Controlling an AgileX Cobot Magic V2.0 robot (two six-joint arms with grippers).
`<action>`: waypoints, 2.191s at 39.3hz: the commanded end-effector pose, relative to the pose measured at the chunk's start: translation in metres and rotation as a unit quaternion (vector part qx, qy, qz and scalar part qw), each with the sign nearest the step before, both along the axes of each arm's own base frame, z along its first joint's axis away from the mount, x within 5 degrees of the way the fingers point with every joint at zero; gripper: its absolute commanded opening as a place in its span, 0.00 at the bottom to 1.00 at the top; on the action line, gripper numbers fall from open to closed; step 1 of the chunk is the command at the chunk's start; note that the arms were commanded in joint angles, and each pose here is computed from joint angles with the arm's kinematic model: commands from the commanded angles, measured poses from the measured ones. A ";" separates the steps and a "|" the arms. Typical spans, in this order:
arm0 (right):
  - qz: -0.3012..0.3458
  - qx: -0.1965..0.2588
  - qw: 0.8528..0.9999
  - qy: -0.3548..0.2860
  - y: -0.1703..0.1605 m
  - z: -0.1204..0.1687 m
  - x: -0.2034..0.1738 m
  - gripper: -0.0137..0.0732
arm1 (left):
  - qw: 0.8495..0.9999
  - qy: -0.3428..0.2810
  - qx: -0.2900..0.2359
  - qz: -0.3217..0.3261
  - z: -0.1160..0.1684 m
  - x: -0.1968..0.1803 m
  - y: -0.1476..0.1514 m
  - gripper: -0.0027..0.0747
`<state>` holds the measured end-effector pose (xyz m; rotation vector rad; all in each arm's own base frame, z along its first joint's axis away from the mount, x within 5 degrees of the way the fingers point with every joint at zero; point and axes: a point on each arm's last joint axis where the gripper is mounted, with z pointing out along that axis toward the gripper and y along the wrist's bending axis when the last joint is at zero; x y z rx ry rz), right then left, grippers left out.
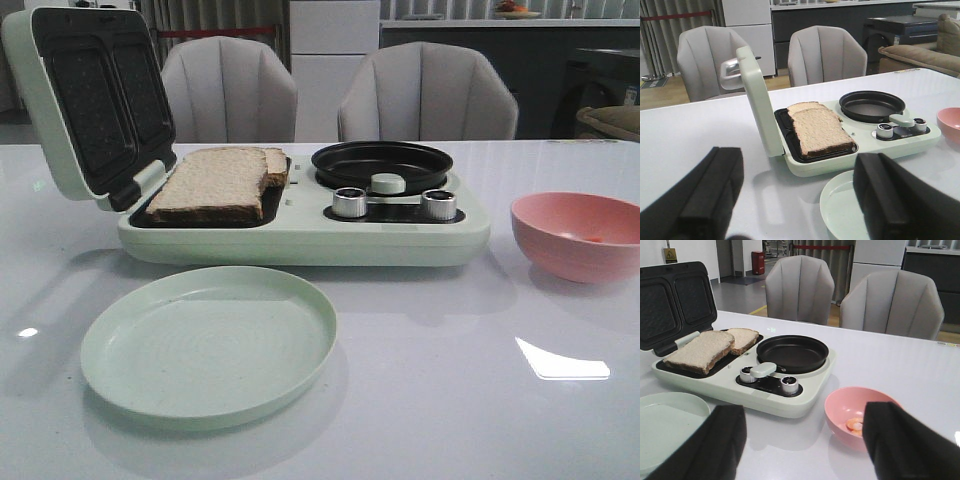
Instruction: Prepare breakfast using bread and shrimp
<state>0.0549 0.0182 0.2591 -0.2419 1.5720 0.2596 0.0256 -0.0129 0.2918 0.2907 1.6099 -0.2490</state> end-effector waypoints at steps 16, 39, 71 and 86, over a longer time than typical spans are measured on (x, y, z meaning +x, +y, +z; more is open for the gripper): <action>-0.004 0.012 0.999 -0.049 -0.001 0.016 0.000 0.82 | 1.000 -0.001 -0.027 -0.010 0.048 0.013 -0.006 0.72; -0.004 0.012 0.999 -0.048 -0.001 0.016 0.000 0.82 | 0.984 0.165 -0.068 -0.003 0.109 0.163 -0.050 0.72; -0.004 0.012 0.999 -0.048 -0.001 0.016 0.000 0.82 | 0.920 0.236 -0.309 -0.044 0.125 0.301 0.064 0.72; -0.004 0.012 0.999 -0.048 -0.001 0.016 0.000 0.82 | 0.881 0.280 -0.375 -0.072 0.070 0.346 0.081 0.72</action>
